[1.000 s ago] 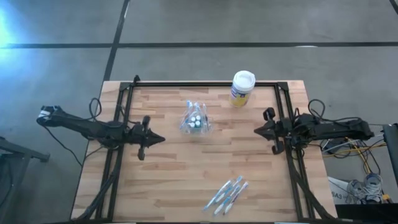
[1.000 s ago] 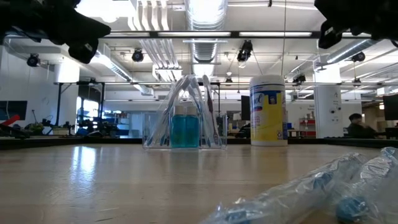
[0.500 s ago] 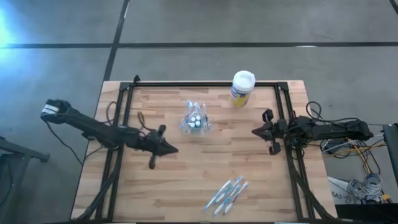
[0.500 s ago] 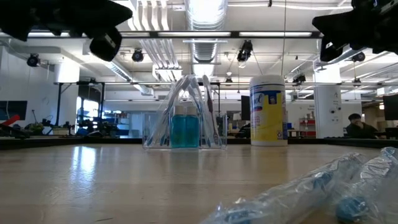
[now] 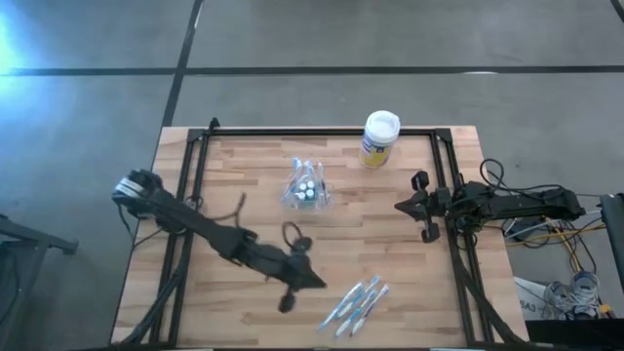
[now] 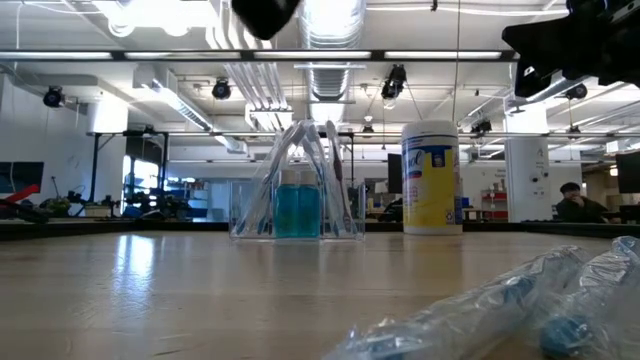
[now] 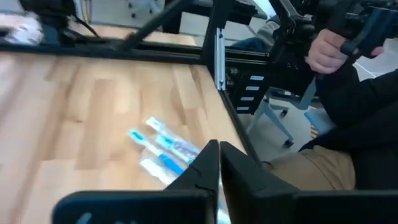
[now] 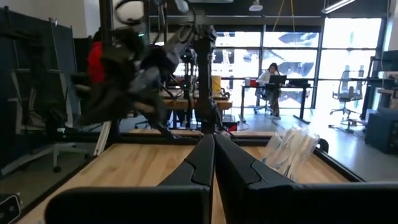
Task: Pick & Place toothbrushing station
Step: Put the blue toothbrush into the transparent organizer
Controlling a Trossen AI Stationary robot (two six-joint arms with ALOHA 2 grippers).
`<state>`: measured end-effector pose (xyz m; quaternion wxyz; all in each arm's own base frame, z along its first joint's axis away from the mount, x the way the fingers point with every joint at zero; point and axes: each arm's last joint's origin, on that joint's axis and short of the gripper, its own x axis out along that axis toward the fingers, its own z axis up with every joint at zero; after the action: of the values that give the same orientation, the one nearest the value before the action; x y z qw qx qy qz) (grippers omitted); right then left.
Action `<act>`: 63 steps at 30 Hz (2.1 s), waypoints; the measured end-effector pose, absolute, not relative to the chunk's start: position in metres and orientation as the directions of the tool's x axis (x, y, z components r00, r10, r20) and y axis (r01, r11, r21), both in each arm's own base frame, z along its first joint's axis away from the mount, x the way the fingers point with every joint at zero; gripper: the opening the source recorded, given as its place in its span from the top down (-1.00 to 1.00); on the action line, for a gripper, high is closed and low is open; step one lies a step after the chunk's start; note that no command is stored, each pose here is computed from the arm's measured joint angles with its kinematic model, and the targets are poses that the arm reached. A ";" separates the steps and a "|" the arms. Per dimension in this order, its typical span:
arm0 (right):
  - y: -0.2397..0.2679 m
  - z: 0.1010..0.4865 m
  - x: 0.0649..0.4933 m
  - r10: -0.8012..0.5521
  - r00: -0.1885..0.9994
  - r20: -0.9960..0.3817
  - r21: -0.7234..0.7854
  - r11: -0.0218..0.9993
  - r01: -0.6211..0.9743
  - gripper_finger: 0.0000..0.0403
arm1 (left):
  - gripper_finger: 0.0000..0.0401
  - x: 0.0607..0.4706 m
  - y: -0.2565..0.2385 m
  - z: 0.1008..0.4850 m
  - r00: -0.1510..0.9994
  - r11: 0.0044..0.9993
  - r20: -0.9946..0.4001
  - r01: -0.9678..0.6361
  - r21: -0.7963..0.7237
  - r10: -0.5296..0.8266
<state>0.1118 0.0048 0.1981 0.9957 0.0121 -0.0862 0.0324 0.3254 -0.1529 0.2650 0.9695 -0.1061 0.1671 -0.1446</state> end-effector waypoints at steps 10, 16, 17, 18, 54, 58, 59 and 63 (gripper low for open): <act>0.005 0.194 0.112 0.063 0.990 0.126 0.063 0.995 -0.071 0.96 | 0.45 0.402 -0.187 0.241 0.869 0.945 -0.465 0.007 -0.328 -0.168; 0.005 0.189 0.113 0.063 0.995 0.078 0.111 0.991 -0.071 0.96 | 0.16 0.445 -0.204 0.218 0.774 0.950 -0.631 -0.154 -0.272 -0.055; 0.005 0.189 0.113 0.064 0.995 0.072 0.119 0.990 -0.072 0.96 | 0.13 0.451 -0.207 0.216 0.755 0.950 -0.654 -0.169 -0.263 -0.047; 0.005 0.188 0.113 0.064 0.996 0.067 0.126 0.989 -0.072 0.96 | 0.09 0.455 -0.209 0.213 0.733 0.950 -0.679 -0.186 -0.252 -0.037; 0.005 0.187 0.113 0.071 0.995 0.065 0.141 0.987 -0.080 0.96 | -0.03 0.463 -0.204 0.172 0.369 0.914 -0.886 -0.386 0.128 0.280; 0.005 0.186 0.113 0.071 0.996 0.062 0.139 0.987 -0.079 0.96 | -0.03 0.466 -0.206 0.183 0.401 0.916 -0.878 -0.389 0.096 0.263; 0.005 0.186 0.113 0.071 0.996 0.062 0.139 0.987 -0.079 0.96 | -0.03 0.466 -0.207 0.188 0.407 0.910 -0.878 -0.407 0.075 0.254; 0.005 0.186 0.113 0.071 0.996 0.062 0.133 0.988 -0.079 0.96 | -0.03 0.464 -0.206 0.202 0.403 0.890 -0.889 -0.456 0.009 0.216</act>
<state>0.1132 0.0052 0.1864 0.9966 0.0679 -0.0285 0.0375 0.4637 -0.2065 0.2015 0.8291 -0.1183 0.5074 0.2026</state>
